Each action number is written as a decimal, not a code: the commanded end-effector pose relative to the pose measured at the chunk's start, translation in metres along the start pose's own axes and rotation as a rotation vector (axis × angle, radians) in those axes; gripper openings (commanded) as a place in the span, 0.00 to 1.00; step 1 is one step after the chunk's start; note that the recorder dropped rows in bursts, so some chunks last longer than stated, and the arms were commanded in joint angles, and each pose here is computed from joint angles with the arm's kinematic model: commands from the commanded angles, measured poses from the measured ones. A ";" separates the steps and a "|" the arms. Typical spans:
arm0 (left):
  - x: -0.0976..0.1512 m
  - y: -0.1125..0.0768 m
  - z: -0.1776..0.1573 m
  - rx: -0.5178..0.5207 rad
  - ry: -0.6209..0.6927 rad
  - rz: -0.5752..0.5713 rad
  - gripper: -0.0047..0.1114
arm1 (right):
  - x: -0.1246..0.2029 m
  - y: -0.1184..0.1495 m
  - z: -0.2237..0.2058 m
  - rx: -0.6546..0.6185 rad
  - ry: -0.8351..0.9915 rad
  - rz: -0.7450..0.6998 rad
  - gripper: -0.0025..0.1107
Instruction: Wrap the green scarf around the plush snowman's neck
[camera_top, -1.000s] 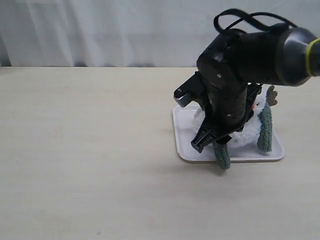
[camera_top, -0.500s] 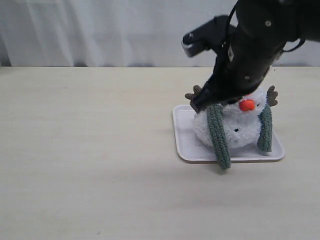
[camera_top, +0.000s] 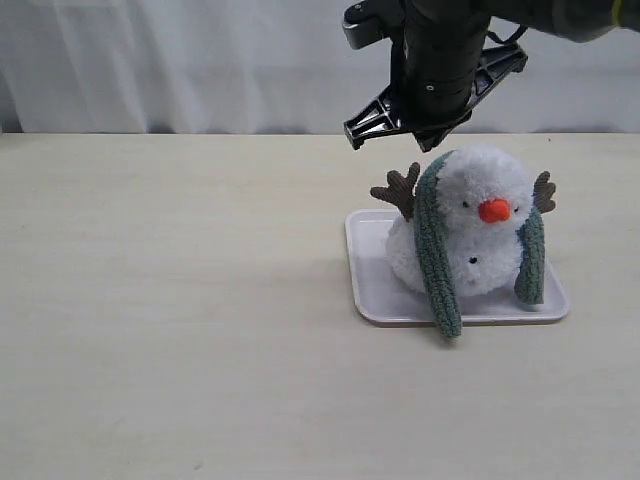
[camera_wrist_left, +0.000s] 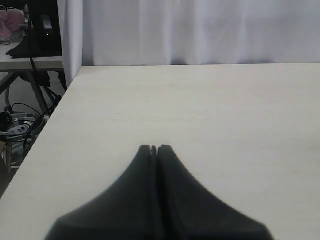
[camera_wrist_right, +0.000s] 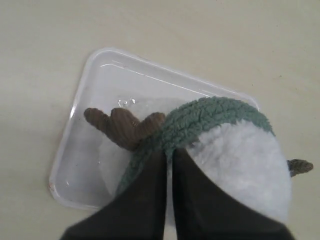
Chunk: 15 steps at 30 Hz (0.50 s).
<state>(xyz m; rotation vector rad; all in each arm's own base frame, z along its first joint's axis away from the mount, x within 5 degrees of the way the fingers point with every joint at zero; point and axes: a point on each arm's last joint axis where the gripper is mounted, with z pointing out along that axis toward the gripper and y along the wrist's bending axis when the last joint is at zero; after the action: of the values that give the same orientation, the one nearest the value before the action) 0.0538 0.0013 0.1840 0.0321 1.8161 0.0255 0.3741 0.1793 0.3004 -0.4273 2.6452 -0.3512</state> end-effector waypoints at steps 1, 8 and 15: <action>0.000 0.000 0.000 0.001 -0.011 -0.006 0.04 | -0.004 -0.012 0.018 0.019 0.046 0.048 0.06; 0.000 0.000 0.000 0.001 -0.011 -0.006 0.04 | -0.003 -0.019 0.041 -0.004 0.108 0.101 0.06; 0.000 0.000 0.000 0.001 -0.011 -0.006 0.04 | 0.000 -0.008 0.067 -0.014 0.172 0.082 0.06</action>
<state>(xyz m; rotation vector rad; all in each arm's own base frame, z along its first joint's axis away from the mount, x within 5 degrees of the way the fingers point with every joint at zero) 0.0538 0.0013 0.1840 0.0321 1.8161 0.0255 0.4040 0.1598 0.2528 -0.3032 2.7962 -0.3502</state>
